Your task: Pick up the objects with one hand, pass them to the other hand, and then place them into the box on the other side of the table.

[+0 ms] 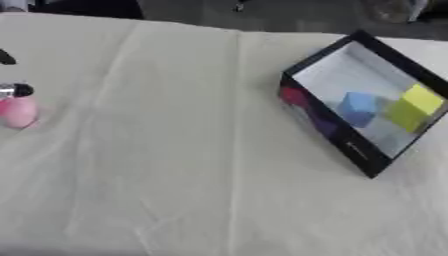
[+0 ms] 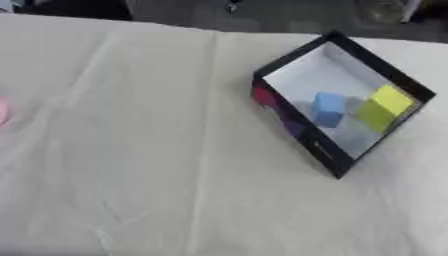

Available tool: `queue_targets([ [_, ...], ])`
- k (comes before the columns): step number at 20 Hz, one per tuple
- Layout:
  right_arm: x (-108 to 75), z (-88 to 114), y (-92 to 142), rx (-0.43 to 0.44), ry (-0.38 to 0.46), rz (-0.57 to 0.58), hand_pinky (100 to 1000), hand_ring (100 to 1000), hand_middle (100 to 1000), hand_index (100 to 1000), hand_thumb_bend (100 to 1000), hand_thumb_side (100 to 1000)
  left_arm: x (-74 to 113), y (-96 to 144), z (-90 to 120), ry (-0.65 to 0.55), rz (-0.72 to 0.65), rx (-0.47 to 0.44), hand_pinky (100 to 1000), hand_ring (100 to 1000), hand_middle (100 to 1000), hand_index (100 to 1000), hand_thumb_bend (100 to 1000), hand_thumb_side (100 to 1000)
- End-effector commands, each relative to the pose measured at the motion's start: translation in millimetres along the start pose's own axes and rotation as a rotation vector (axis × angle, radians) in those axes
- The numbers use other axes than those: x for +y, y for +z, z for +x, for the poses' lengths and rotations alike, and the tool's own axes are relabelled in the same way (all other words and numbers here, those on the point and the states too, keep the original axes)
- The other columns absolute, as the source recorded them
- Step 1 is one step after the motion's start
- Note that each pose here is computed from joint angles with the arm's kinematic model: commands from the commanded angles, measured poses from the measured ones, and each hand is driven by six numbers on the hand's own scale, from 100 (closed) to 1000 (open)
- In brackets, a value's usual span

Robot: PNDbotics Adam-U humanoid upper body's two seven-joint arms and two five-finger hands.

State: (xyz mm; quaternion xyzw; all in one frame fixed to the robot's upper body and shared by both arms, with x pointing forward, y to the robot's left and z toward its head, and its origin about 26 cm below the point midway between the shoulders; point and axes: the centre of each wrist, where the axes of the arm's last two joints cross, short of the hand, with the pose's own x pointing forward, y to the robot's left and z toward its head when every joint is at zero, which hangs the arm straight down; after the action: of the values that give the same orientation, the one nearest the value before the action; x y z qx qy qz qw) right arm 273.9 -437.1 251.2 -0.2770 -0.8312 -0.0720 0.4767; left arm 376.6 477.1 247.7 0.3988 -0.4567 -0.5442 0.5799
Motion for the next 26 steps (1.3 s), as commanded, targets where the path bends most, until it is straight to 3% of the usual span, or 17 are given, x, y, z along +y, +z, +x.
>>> queue_targets([
  [1, -5.2, 11, -6, -0.035, 0.031, 0.0, 674, 962, 911, 987, 100, 559, 18.6, 15, -14, -0.029, 0.021, 0.056, 856, 840, 789, 854, 592, 633],
  [13, -4.8, 7, -4, -0.019, 0.025, -0.001, 673, 962, 911, 987, 100, 561, 13.3, 14, -20, -0.047, -0.023, 0.087, 851, 841, 787, 821, 594, 574],
  [18, -3.7, 3, -2, -0.003, 0.015, 0.002, 672, 962, 911, 990, 100, 563, 9.3, 13, -22, -0.069, -0.043, 0.114, 843, 839, 789, 807, 625, 468],
  [19, -3.2, 3, -3, -0.001, 0.012, 0.005, 673, 962, 911, 991, 100, 533, 8.1, 12, -23, -0.076, -0.045, 0.123, 841, 839, 790, 807, 637, 406],
  [20, -2.8, 3, -3, 0.0, 0.011, 0.008, 674, 963, 912, 992, 100, 563, 6.6, 12, -23, -0.082, -0.048, 0.132, 841, 839, 790, 807, 617, 433],
  [26, -1.8, 0, -5, 0.01, 0.005, 0.017, 678, 965, 914, 994, 100, 562, -2.1, 6, -22, -0.091, -0.041, 0.158, 834, 833, 783, 791, 546, 374],
])
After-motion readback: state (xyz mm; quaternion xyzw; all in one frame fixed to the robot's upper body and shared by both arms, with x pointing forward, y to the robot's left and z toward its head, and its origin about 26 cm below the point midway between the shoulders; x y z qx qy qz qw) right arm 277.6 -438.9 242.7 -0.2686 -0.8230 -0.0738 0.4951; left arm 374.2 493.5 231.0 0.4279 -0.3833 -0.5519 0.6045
